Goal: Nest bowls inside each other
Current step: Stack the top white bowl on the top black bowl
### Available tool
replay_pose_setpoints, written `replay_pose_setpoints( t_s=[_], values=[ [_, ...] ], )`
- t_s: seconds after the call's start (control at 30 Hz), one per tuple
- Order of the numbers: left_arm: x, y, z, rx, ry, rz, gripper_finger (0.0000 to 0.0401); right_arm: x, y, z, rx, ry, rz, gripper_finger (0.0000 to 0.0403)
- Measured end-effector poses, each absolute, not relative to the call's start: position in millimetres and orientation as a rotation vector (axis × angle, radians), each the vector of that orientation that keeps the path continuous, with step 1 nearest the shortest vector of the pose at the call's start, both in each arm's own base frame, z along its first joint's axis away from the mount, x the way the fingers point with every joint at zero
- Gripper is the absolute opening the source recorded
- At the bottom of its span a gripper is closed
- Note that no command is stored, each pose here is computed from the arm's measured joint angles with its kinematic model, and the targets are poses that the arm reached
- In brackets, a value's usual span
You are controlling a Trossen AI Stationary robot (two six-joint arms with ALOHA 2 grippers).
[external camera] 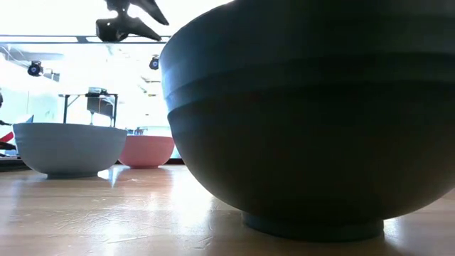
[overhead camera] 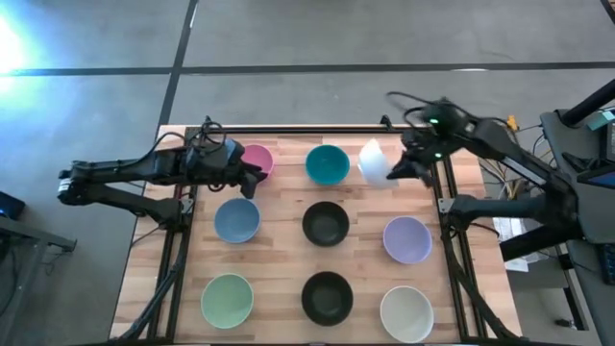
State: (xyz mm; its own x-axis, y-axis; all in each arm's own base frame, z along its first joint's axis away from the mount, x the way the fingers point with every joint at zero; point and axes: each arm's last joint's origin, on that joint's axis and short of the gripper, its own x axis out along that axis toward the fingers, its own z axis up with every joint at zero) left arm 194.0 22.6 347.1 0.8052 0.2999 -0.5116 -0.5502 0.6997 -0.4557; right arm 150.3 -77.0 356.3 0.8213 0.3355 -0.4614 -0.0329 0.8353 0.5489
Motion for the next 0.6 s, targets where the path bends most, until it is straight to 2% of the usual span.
replay_pose_setpoints(
  t_s=[0.13,0.3,0.47,0.6],
  values=[
    [198.4,16.7,344.4,-0.635,0.450,0.449,0.0159,142.2,-57.5,360.6,0.541,0.417,0.310,0.0009],
    [192.4,11.0,344.8,-0.621,0.476,0.426,0.0159,157.3,-34.2,363.0,0.486,0.348,0.455,0.0009],
    [165.5,10.7,343.1,-0.594,0.567,0.468,0.0159,200.1,-17.7,366.0,0.420,0.370,0.357,0.0009],
    [141.5,11.5,343.8,-0.564,0.595,0.525,0.0159,249.1,-6.2,371.1,0.342,0.468,0.364,0.0009]
  ],
)
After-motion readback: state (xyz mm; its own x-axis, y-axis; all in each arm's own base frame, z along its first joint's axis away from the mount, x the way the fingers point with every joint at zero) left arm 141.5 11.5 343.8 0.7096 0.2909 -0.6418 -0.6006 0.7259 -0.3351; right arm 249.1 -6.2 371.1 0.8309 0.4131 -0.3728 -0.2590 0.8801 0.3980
